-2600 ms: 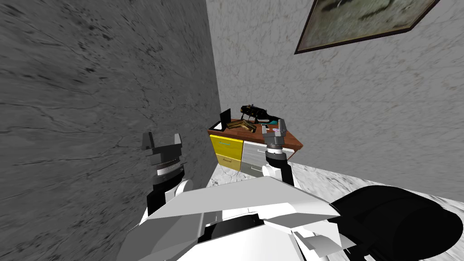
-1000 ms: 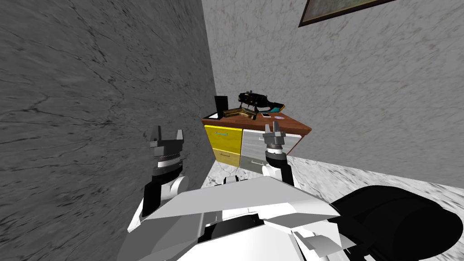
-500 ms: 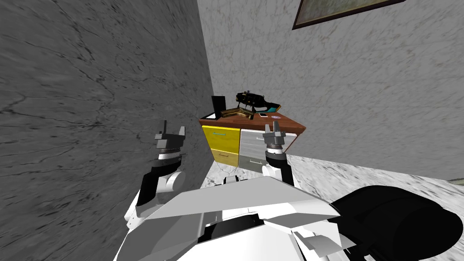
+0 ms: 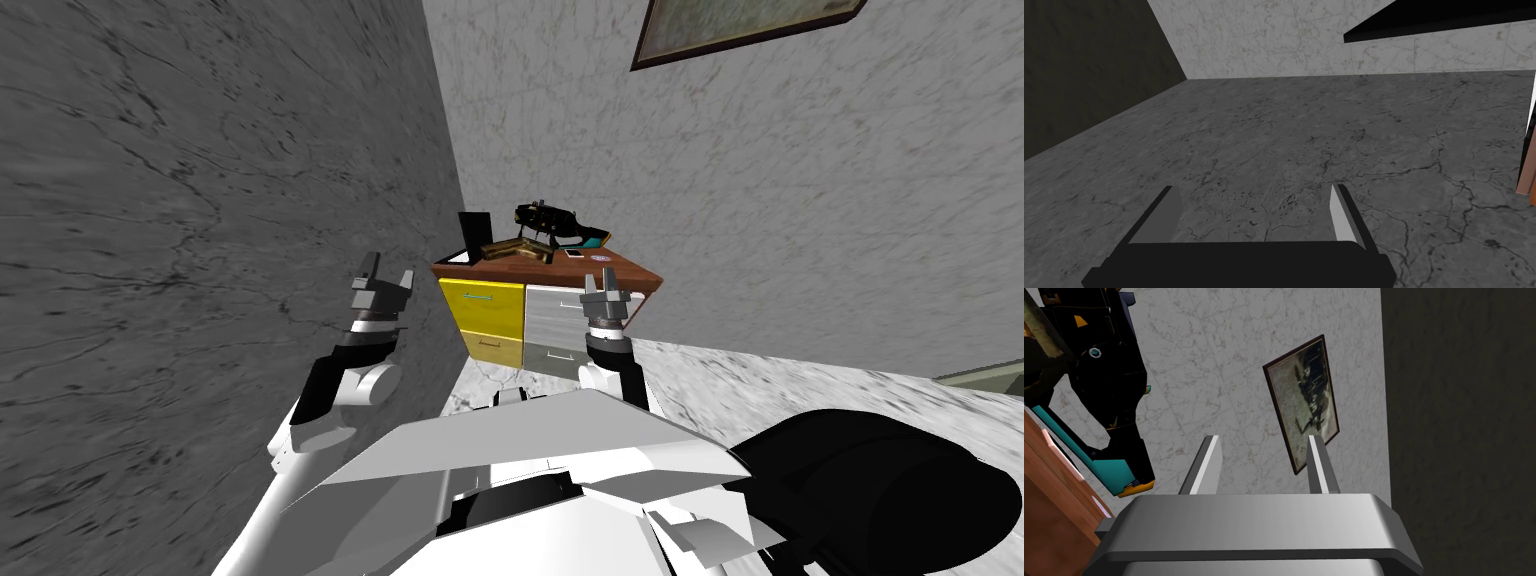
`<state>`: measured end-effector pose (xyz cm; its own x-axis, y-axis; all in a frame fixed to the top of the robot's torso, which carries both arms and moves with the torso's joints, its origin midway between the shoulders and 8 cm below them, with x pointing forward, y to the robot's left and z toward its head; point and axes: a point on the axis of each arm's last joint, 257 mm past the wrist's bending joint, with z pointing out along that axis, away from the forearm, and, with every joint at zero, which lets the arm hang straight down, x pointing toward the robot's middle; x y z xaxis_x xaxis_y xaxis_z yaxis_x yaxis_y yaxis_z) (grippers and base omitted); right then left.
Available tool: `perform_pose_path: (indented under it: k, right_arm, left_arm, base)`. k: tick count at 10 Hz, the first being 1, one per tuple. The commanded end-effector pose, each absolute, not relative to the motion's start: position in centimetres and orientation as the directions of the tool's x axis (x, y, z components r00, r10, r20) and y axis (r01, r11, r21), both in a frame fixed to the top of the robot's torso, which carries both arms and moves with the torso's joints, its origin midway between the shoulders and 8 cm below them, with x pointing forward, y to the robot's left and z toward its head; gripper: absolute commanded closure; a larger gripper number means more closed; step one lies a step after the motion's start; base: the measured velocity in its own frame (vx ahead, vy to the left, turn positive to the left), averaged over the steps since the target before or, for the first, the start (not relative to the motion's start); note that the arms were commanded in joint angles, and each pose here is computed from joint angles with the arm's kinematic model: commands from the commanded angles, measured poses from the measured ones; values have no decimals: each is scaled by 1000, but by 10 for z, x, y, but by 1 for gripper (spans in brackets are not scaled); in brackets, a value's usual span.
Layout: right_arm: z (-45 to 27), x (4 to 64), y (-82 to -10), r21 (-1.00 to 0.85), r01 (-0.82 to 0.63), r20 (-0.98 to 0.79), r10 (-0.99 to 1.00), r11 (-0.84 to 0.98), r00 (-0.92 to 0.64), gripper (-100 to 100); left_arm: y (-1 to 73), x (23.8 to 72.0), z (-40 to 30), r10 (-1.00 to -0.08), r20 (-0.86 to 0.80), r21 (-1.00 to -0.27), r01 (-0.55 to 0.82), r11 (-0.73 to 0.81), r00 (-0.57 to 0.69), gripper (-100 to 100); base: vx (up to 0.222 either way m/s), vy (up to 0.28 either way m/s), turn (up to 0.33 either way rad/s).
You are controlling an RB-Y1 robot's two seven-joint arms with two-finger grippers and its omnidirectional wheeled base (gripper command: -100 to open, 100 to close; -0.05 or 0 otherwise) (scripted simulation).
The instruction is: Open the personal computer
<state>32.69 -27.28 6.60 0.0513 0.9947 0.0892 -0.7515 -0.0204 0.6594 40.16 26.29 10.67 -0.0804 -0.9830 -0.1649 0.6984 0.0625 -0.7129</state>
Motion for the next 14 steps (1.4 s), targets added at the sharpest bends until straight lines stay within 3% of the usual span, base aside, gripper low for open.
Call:
perform_pose_path:
  k: [1, 14]
  right_arm:
    - [66, 327, -273, 659, -752, 89, 995, -20, 51, 0]
    - [66, 327, -273, 659, -751, 89, 995, -20, 51, 0]
  left_arm:
    - [261, 416, 110, -972, -211, -737, 670, 91, -100, -100]
    - [268, 483, 134, -895, -416, -808, 517, 281, -163, -100]
  base:
    - [8, -22, -45]
    - [19, -25, -57]
